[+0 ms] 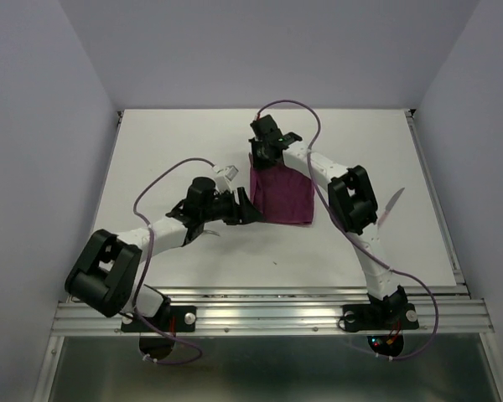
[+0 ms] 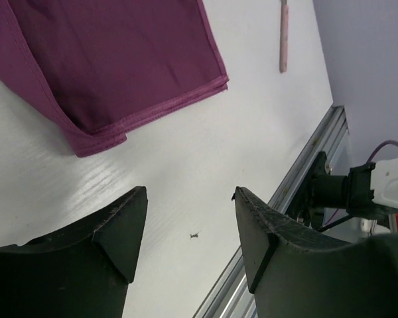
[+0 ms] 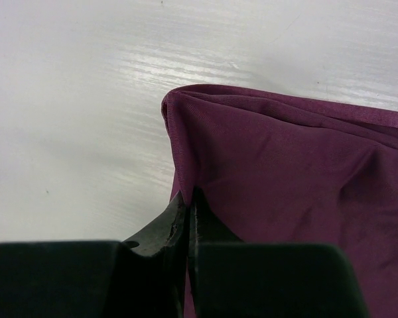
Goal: Fold the napkin into a case and place the utensils inside
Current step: Turn over the upper triangle folded napkin at the center of the board.
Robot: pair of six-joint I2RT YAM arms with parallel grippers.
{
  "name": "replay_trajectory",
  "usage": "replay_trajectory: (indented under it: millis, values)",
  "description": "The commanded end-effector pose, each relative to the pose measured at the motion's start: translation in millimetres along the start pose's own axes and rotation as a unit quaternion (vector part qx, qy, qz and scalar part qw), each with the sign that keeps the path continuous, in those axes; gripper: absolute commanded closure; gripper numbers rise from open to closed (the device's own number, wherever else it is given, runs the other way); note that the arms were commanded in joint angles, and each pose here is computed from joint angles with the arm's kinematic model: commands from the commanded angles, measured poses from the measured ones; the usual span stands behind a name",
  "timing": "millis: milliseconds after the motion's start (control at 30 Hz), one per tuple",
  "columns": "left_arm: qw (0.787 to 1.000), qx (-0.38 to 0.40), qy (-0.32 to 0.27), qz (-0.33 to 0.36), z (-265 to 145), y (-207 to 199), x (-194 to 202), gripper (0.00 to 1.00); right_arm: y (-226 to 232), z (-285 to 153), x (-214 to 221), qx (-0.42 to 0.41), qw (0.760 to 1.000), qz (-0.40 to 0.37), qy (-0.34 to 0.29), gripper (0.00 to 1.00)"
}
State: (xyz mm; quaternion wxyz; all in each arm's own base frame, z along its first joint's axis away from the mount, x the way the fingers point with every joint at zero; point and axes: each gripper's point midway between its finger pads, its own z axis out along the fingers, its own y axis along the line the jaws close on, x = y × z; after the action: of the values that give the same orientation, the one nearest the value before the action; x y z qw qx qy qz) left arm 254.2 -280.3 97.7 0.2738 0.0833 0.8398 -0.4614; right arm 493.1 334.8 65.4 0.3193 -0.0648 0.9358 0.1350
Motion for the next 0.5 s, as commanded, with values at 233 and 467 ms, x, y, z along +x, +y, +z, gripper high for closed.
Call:
replay_trajectory:
  millis: [233,467]
  values:
    - [0.980,-0.089,-0.173,-0.036,-69.5,21.3,-102.0,0.42,41.8,-16.9,-14.5,-0.038,0.998,-0.026,-0.035,0.66]
    - [0.952,-0.147,-0.231,-0.135,-96.7,73.9,-113.1,0.41,108.2,-35.6,-10.2,-0.169,0.985,-0.029,-0.036,0.45]
